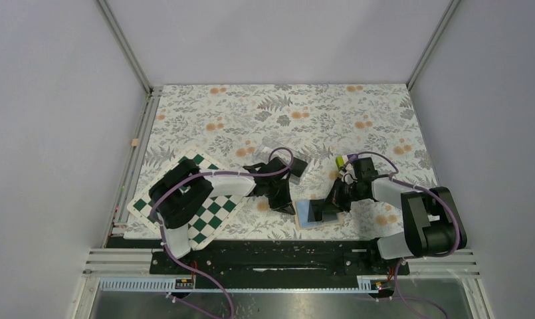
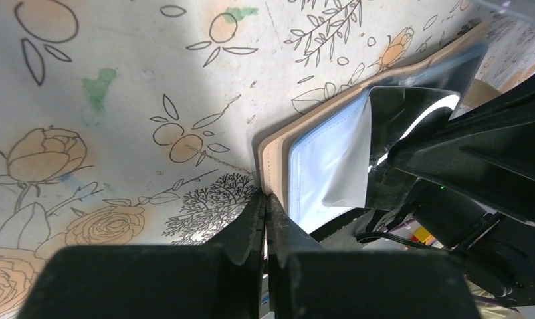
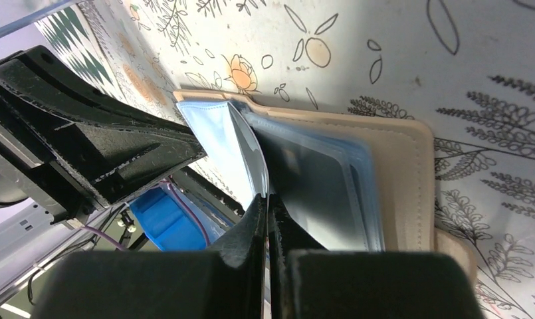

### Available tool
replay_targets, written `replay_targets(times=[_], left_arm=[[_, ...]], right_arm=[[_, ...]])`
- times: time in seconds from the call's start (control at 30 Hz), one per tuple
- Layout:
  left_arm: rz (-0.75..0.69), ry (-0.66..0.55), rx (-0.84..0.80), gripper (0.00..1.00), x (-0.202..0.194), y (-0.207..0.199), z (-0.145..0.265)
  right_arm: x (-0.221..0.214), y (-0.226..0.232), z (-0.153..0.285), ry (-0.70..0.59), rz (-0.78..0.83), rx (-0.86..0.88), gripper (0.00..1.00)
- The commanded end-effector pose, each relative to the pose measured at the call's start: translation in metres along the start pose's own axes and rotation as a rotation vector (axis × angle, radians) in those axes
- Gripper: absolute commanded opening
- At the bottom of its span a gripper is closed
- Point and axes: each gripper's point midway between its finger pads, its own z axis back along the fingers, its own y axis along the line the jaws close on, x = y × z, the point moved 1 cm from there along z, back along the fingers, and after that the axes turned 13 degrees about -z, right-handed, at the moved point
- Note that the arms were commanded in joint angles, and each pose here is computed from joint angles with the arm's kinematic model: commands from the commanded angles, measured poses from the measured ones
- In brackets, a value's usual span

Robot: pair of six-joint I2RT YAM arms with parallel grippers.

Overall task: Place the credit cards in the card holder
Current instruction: Insert the credit card into the card holder.

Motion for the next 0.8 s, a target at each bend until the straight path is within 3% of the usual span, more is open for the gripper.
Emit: replay_targets(times=[0.0,0.33,0.77], left_arm=[[-0.044,-0.060,0.072,0.00,0.014,0.010,-0.010],[-0.077,-0.075,0.091,0.00,0.018,0.012,-0.009],[-0.090,-0.049,0.078,0.00,0.015,0.009,-0.015]], right_arm=[[-0.015,-0.014,-0.002,0.070,0.012,-0.091,0.00],[-0.015,0.000,0.020,-0.004,0.070,-0.098,0.00],[-0.017,-0.007,-0.004,0.069,0.040,-0.067,0.00]])
